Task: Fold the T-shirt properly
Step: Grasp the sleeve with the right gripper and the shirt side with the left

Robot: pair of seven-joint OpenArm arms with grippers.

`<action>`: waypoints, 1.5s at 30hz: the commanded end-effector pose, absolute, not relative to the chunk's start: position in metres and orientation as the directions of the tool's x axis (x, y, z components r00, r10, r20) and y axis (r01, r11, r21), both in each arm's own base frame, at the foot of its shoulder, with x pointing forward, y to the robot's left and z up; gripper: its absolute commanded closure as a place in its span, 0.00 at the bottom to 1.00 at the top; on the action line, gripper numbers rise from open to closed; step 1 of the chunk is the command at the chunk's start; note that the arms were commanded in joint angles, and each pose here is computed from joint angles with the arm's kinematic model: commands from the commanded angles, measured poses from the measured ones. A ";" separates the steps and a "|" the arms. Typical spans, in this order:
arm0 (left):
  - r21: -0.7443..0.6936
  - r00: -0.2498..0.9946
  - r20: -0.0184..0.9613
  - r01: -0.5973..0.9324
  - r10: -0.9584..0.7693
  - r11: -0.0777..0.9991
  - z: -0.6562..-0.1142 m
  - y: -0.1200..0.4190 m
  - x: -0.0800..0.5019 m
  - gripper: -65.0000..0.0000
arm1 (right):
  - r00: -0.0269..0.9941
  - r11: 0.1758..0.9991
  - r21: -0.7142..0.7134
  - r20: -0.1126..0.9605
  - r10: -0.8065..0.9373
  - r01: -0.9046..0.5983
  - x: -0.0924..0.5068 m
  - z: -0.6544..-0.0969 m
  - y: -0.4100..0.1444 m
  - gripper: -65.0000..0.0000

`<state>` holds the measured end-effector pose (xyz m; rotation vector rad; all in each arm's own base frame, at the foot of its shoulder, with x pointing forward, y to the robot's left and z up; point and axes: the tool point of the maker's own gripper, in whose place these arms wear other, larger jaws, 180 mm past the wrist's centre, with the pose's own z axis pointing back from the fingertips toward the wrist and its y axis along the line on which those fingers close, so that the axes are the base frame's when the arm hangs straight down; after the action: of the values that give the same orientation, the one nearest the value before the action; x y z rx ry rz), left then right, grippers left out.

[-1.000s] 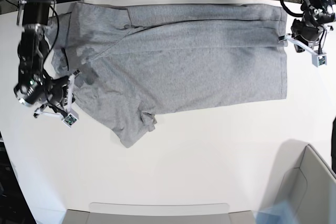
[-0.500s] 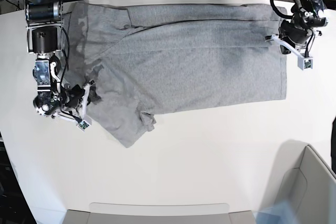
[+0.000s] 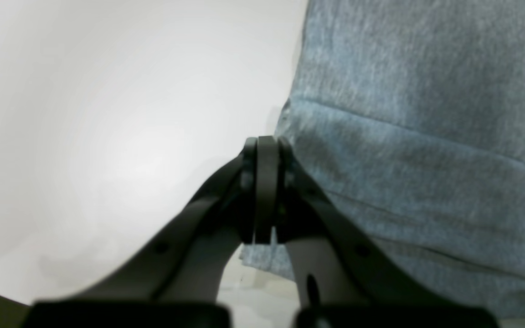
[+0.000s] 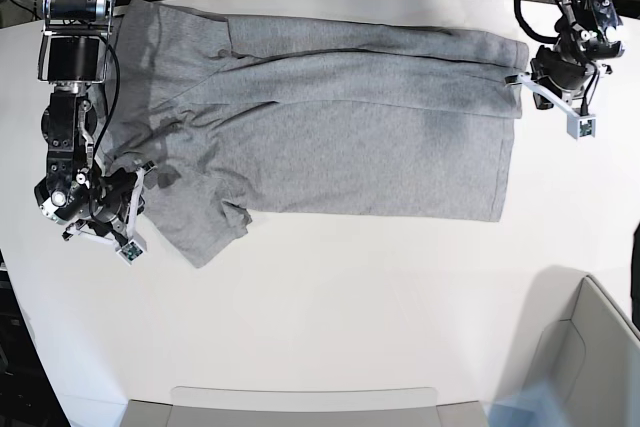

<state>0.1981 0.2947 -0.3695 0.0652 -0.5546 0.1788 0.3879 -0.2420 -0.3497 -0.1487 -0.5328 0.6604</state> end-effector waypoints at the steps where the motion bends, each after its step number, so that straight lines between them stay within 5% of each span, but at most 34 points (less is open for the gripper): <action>1: 0.027 0.822 0.553 -0.178 0.134 0.984 -0.361 0.298 0.203 1.00 | 0.616 0.791 -0.322 0.500 0.609 -0.520 0.410 -0.321 -0.240 0.73; 17: -0.013 0.808 0.566 -0.190 0.164 0.982 -0.363 0.288 0.208 1.00 | 0.627 0.919 0.048 0.745 0.227 -0.391 0.481 -0.350 -0.233 0.68; 27: -0.021 0.787 0.594 -0.190 0.165 0.982 -0.355 0.288 0.221 1.00 | 0.695 0.926 0.035 0.671 0.256 -0.376 0.462 -0.407 -0.231 0.68; 37: -0.035 0.735 0.659 -0.185 0.161 0.982 -0.335 0.288 0.251 1.00 | 0.693 0.854 0.008 0.588 0.417 -0.520 0.441 -0.429 -0.187 0.68; 42: -0.049 0.729 0.677 -0.093 0.102 0.994 -0.332 0.275 0.300 0.71 | 0.654 0.765 0.043 0.552 0.518 -0.643 0.425 -0.425 -0.172 0.68; 45: -0.090 0.737 0.673 0.005 0.057 0.996 -0.342 0.263 0.336 0.69 | 0.652 0.759 0.047 0.548 0.524 -0.649 0.424 -0.425 -0.172 0.68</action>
<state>0.3270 0.2575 -0.3563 -0.0991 -0.6941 0.0305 0.4300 -0.1631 -0.4208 0.2827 -0.6016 0.6332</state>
